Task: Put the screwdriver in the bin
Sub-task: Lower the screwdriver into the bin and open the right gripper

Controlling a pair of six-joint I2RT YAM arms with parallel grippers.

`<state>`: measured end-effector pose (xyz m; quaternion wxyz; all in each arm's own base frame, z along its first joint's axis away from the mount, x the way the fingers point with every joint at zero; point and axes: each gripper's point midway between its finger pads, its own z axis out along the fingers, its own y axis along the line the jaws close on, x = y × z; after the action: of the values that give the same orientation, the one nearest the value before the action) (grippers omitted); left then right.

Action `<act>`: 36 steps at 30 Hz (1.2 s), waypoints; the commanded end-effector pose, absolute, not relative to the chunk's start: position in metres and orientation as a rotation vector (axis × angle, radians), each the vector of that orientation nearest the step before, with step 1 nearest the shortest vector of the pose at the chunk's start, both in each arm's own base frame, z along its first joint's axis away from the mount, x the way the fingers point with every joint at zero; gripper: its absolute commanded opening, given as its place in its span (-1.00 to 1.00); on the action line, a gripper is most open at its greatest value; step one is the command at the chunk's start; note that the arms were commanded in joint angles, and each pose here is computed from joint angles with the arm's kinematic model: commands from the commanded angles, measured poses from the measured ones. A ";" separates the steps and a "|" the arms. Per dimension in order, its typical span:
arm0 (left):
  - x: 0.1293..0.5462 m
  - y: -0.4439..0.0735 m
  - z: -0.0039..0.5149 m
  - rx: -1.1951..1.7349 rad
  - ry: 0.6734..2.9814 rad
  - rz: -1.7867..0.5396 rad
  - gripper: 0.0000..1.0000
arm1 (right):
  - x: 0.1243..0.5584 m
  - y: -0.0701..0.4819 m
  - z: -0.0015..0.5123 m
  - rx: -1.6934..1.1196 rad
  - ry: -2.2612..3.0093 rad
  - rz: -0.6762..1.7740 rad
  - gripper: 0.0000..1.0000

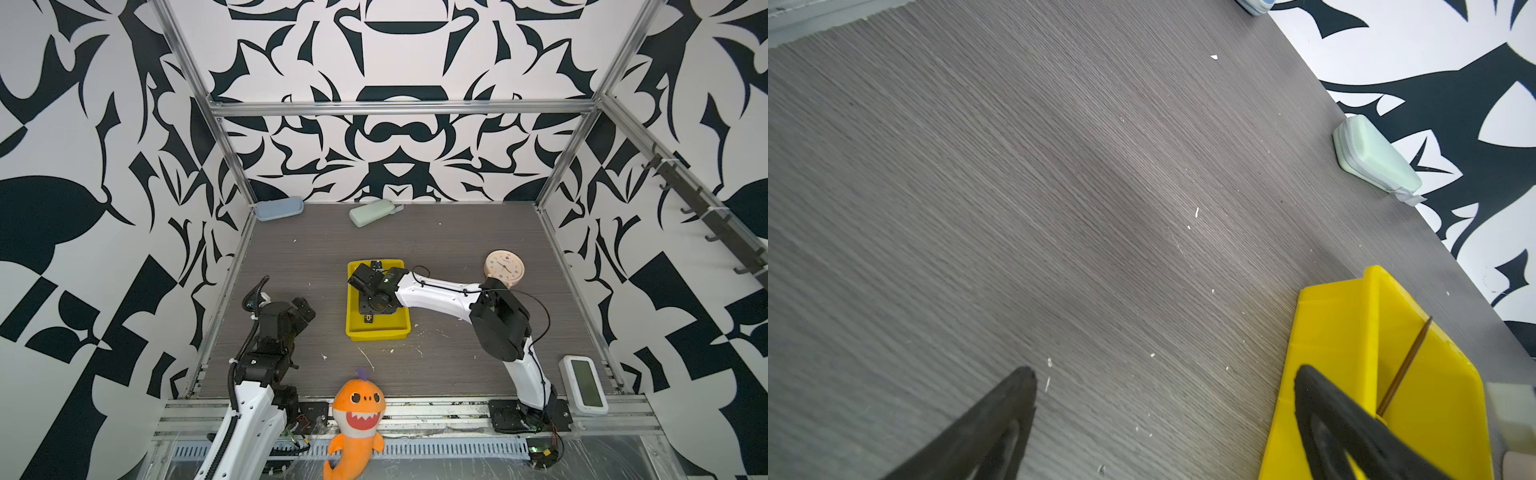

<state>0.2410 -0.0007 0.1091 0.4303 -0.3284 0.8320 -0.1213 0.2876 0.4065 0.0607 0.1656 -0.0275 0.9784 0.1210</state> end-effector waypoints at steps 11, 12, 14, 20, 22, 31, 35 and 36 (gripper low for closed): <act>0.237 0.002 0.100 -0.849 2.093 -0.278 0.99 | 0.317 0.358 0.164 -0.036 2.569 0.370 0.03; 0.237 0.003 0.099 -0.850 2.093 -0.278 0.99 | 0.319 0.356 0.162 -0.029 2.570 0.387 -0.01; 0.237 0.003 0.099 -0.850 2.096 -0.277 0.99 | 0.324 0.359 0.158 -0.012 2.572 0.438 -0.11; 0.237 0.002 0.099 -0.850 2.097 -0.276 0.98 | 0.335 0.392 0.132 -0.042 2.639 0.481 -0.14; 0.237 0.003 0.099 -0.851 2.097 -0.276 0.99 | 0.342 0.397 0.123 -0.039 2.640 0.463 -0.15; 0.237 0.003 0.099 -0.850 2.095 -0.277 0.99 | 0.362 0.407 0.092 -0.004 2.663 0.399 -0.15; 0.237 0.003 0.099 -0.850 2.096 -0.277 0.99 | 0.359 0.391 0.081 0.032 2.685 0.355 -0.20; 0.237 0.003 0.099 -0.850 2.095 -0.277 0.99 | 0.358 0.386 0.081 0.046 2.686 0.344 -0.21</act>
<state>0.2409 -0.0006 0.1067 0.4260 -0.3289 0.8344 -0.1189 0.3547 0.3972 0.0579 0.1970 -0.0016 0.9729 0.1214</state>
